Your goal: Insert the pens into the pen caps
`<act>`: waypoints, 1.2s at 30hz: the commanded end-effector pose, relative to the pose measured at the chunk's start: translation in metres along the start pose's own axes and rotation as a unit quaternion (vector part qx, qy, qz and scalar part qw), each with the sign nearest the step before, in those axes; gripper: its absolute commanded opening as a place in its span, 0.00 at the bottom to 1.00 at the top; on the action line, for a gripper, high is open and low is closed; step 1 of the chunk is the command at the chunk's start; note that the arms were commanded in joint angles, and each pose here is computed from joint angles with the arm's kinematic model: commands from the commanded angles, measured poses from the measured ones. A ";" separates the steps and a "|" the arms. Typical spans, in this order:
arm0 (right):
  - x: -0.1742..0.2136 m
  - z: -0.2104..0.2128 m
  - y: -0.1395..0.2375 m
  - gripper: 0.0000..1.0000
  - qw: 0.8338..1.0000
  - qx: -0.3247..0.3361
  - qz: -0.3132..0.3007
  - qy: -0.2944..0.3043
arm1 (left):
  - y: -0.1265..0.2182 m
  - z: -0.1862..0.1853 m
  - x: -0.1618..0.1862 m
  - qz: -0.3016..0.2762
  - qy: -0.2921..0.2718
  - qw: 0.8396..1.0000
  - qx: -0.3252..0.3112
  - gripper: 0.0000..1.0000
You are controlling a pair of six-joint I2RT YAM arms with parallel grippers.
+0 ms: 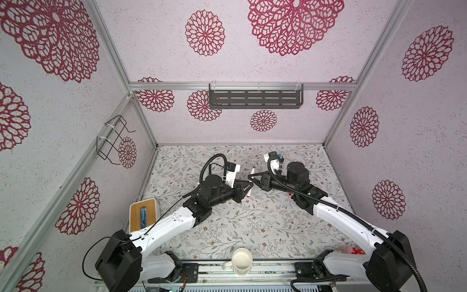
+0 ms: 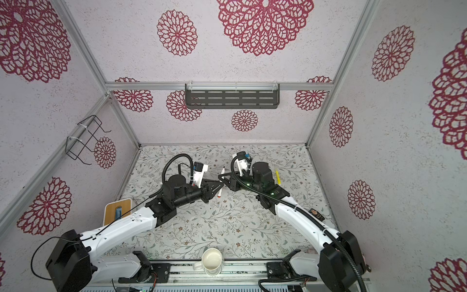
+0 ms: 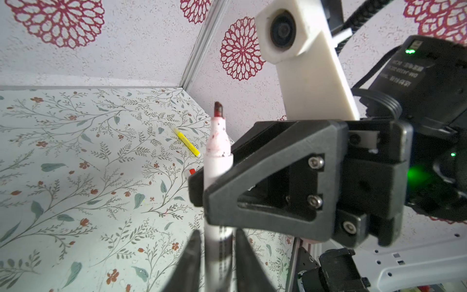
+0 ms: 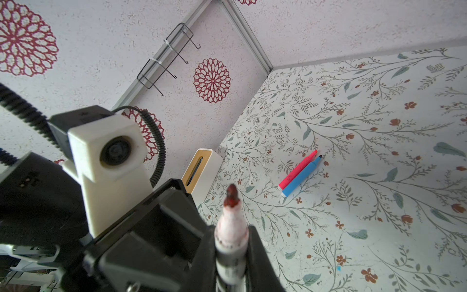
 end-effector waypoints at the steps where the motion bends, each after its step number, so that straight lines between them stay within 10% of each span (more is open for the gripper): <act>1: -0.017 0.017 0.014 0.09 0.999 -0.007 -0.027 0.038 | 0.003 -0.010 0.002 0.012 -0.011 0.999 0.031 0.54; 30: -0.021 0.022 0.012 0.08 0.998 -0.030 -0.036 0.033 | -0.007 -0.022 0.012 0.078 0.014 0.993 0.084 0.52; 36: -0.017 0.022 0.013 0.08 0.998 -0.030 -0.036 0.031 | -0.008 -0.021 0.010 0.074 0.016 0.994 0.080 0.36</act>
Point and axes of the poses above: each gripper's point midway between its finger pads, its own y axis back along the fingers, its own z axis along the line the jaws close on, x = y × z, the point moved 6 cm from there along y, back along the fingers, and after that the axes turned 10 degrees about y, right-handed, at the moved point
